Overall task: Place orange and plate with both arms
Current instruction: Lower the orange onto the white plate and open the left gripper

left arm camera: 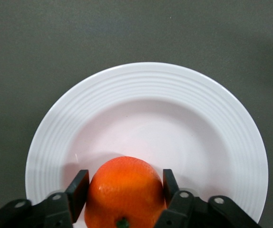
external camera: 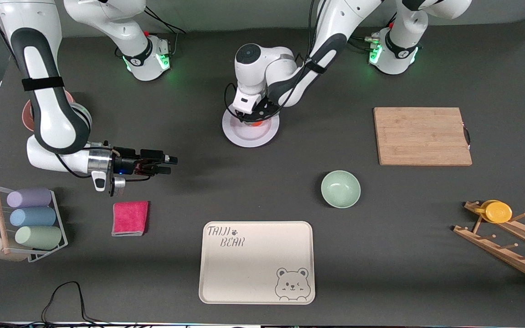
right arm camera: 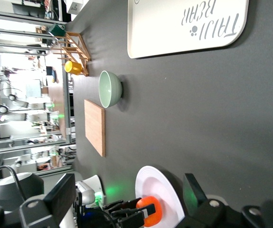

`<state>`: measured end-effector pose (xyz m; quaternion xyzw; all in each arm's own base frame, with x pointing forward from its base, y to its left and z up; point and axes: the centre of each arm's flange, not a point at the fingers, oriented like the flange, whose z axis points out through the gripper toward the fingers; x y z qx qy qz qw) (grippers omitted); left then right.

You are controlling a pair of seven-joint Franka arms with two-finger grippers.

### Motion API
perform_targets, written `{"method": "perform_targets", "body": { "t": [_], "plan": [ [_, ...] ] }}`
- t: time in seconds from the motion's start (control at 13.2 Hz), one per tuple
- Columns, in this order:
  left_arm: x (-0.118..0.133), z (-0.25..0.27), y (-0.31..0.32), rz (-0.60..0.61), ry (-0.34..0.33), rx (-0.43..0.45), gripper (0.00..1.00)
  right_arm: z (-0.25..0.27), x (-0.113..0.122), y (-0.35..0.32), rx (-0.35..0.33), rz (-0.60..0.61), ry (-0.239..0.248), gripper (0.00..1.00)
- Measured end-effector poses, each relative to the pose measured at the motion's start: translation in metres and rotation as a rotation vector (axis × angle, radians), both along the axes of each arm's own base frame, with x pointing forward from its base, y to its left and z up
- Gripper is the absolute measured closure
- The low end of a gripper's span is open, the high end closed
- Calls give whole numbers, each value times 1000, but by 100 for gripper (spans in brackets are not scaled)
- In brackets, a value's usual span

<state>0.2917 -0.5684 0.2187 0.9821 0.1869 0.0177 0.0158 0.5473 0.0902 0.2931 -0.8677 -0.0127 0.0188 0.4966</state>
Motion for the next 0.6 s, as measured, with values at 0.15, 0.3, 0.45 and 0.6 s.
{"method": "perform_targets", "body": {
  "t": [0.15, 0.3, 0.45, 0.6],
  "plan": [
    [5, 3, 0, -1, -14, -1, 4, -13, -14, -8, 36, -36, 50, 0],
    [21, 11, 4, 14, -32, 5, 0, -37, -36, -10, 68, -82, 118, 0],
    [58, 35, 24, -9, -59, 40, 0, -61, -61, -11, 87, -107, 164, 0],
    [97, 77, 56, -91, -75, 115, 0, -87, -92, -8, 119, -146, 152, 0]
  ]
}}
